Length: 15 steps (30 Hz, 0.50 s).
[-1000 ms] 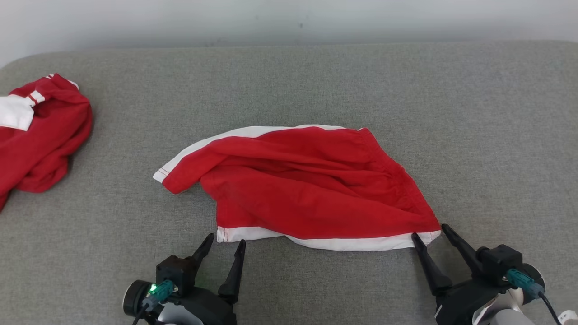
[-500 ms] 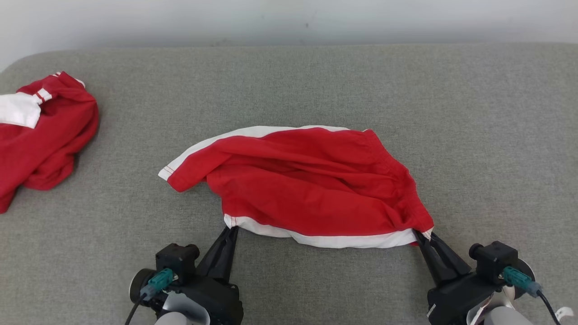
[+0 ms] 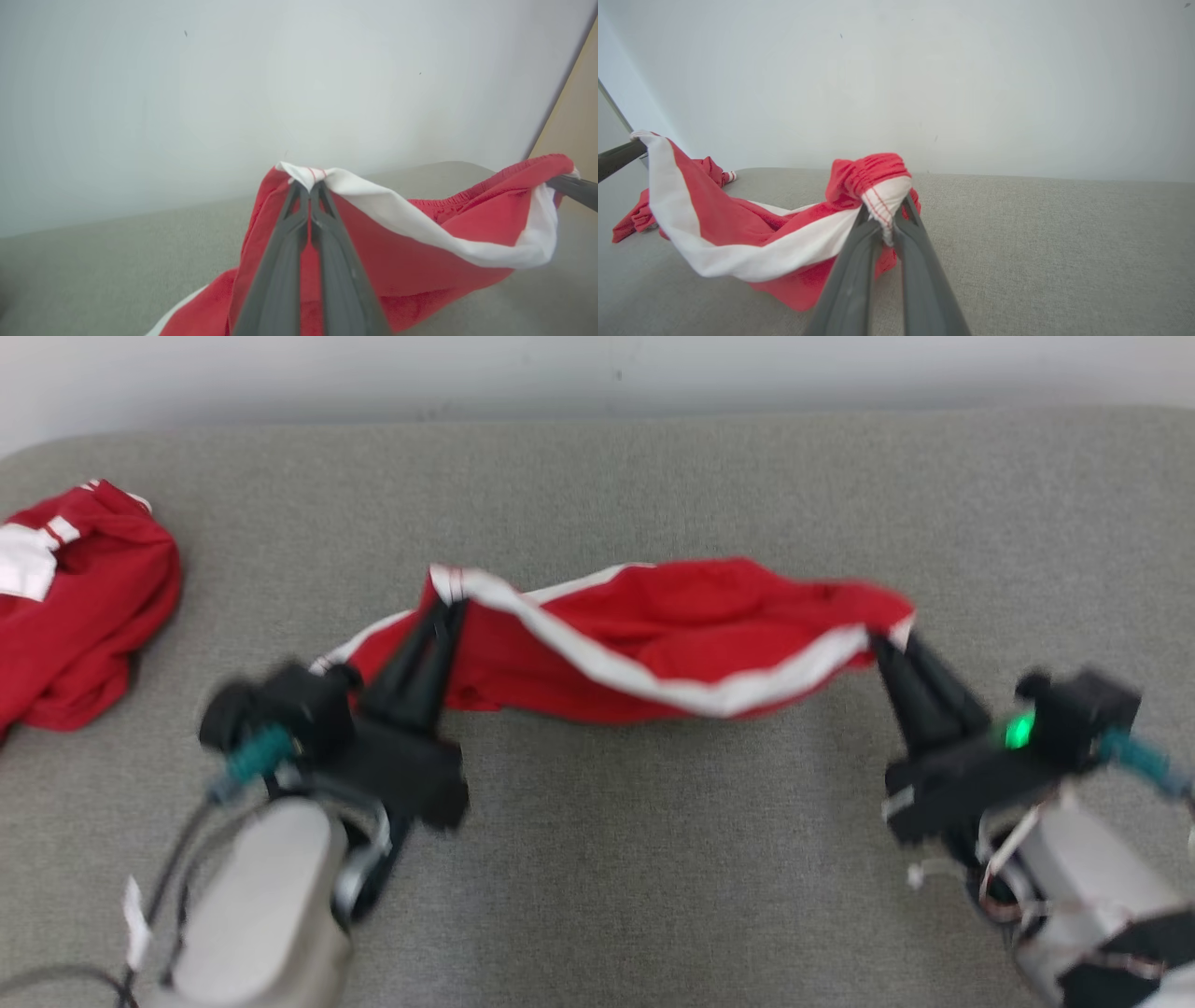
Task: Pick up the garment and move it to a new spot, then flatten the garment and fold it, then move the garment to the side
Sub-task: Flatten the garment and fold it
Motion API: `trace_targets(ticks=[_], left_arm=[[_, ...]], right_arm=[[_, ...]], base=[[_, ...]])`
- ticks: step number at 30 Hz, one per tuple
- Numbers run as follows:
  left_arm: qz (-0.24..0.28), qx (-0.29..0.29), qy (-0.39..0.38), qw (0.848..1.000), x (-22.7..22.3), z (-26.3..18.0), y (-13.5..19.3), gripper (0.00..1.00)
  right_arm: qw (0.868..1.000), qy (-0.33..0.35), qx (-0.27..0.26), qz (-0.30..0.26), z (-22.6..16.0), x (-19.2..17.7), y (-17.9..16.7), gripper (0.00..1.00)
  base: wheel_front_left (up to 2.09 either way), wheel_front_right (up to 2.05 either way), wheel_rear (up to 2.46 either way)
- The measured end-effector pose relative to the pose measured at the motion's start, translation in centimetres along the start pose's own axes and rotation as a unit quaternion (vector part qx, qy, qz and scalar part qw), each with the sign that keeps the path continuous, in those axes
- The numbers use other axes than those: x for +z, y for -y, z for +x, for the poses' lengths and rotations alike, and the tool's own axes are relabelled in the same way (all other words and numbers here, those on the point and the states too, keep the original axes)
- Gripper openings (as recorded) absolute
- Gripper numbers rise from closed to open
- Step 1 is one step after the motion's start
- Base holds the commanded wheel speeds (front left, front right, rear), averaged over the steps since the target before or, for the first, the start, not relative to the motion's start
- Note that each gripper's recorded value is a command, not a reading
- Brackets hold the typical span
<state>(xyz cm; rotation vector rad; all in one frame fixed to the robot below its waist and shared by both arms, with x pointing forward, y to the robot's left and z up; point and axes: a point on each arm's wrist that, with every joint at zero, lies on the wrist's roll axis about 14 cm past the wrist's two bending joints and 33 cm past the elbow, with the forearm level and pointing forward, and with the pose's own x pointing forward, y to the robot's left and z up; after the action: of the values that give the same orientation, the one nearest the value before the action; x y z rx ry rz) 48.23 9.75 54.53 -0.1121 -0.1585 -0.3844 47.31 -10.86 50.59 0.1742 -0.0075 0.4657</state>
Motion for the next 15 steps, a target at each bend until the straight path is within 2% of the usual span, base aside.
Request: trace_targets(ticks=[4, 5, 10, 15], left_arm=[[0.025, -0.020, 0.048, 0.998, 4.3, 5.4, -1.7, 0.00], [0.025, -0.020, 0.048, 0.998, 4.3, 5.4, -1.7, 0.00], [0.058, -0.046, 0.103, 0.992, 10.9, 12.7, -2.9, 0.00], [0.098, -0.056, 0.121, 0.986, 14.6, 18.7, -4.0, 0.00]], right_arm=[[0.999, 0.048, 0.002, -0.003, 5.3, 5.2, 1.5, 0.00], [0.999, 0.048, 0.002, -0.003, 5.3, 5.2, 1.5, 0.00], [0.994, 0.106, 0.003, -0.010, 11.6, 12.5, 3.9, 0.00], [0.989, 0.145, -0.006, -0.004, 16.8, 18.3, 6.2, 0.00]], base=[[0.00, 0.00, 0.00], [0.00, 0.00, 0.00], [0.00, 0.00, 0.00], [0.00, 0.00, 0.00]])
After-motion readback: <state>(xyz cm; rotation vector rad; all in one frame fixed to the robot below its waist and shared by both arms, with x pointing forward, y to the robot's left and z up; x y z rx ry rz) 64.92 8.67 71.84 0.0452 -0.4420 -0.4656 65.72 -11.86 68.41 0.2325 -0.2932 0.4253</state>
